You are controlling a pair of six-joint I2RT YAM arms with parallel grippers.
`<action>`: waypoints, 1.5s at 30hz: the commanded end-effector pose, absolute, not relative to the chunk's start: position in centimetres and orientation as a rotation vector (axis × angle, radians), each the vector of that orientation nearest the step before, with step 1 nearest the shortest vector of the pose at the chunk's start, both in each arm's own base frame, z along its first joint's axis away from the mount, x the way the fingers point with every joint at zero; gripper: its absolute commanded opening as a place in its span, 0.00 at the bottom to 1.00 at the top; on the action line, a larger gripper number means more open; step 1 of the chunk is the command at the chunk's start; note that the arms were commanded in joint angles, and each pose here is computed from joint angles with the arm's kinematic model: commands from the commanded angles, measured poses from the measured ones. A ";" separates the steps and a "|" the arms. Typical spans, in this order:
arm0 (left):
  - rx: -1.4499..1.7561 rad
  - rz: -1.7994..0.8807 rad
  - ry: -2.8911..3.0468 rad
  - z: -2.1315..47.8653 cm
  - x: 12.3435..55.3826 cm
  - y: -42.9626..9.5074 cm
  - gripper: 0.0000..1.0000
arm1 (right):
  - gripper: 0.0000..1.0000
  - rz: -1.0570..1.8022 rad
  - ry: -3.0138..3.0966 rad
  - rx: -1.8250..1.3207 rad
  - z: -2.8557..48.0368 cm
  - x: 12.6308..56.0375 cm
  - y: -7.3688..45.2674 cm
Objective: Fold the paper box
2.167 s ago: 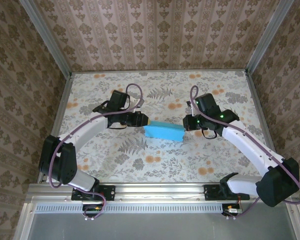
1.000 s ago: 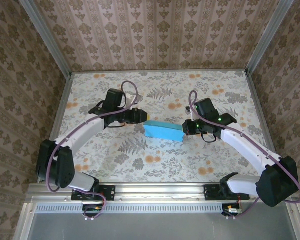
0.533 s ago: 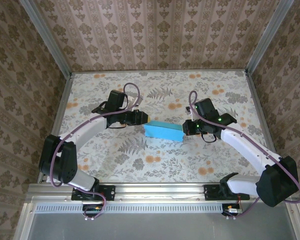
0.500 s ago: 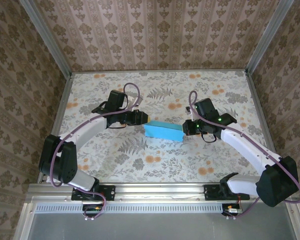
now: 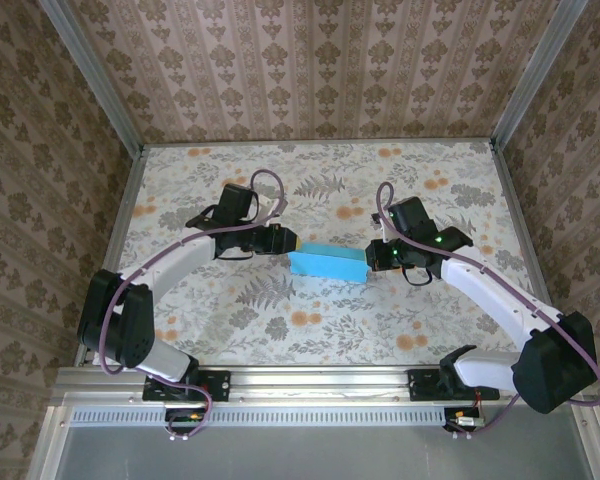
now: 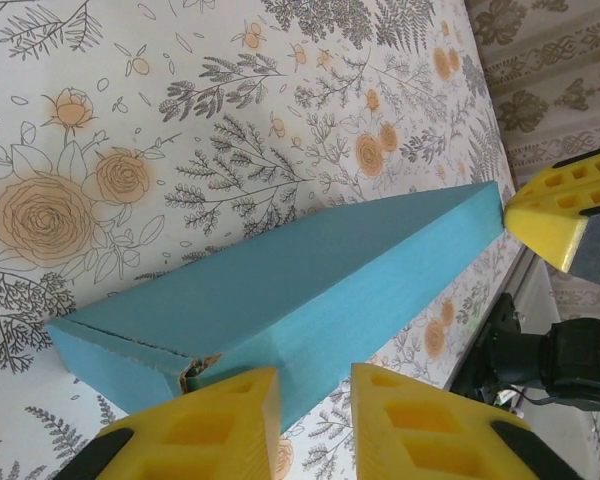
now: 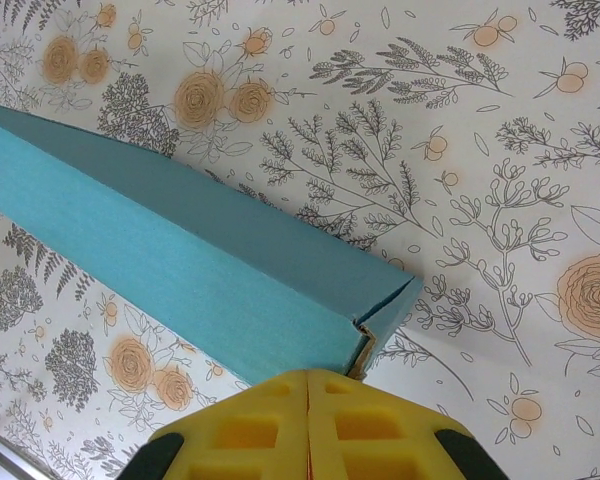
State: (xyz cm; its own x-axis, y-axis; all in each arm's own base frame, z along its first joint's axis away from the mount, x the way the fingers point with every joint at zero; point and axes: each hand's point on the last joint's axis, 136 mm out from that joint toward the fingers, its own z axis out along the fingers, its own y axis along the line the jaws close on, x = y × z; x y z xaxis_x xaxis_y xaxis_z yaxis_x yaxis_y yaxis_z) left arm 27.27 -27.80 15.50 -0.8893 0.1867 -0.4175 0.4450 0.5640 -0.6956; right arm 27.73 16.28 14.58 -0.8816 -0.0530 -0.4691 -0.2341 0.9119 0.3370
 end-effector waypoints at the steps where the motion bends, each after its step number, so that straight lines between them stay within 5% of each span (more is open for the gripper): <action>1: 0.494 -1.075 2.703 10.8 25.6 -25.9 0.25 | 0.09 0.431 2.714 -0.174 11.7 26.5 14.8; 11: 0.488 -1.096 2.689 11.4 25.7 -26.1 0.25 | 0.08 0.435 2.722 -0.152 11.4 26.3 14.9; 21: 0.460 -1.265 2.465 19.6 28.8 -28.9 0.30 | 0.16 0.609 2.569 -0.188 17.7 29.0 17.8; 27: 0.458 -1.246 2.422 21.8 29.1 -28.1 0.33 | 0.29 0.615 2.549 -0.147 18.6 28.6 17.3; 35: 0.432 -1.050 2.585 17.8 28.1 -24.9 0.45 | 0.64 0.622 2.593 0.056 17.7 26.6 15.4; 45: 0.403 -1.098 2.646 15.3 28.3 -25.6 0.51 | 0.73 0.737 2.595 0.240 15.2 27.0 15.9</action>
State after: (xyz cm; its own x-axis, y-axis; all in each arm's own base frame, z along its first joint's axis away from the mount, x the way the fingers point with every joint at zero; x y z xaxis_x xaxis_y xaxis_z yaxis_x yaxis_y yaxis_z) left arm 28.49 -25.49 16.02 -0.9257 0.1516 -0.3464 0.3508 0.6861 -0.6373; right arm 26.49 15.22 15.33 -0.8960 0.2230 -0.3839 0.0123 0.8768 0.4806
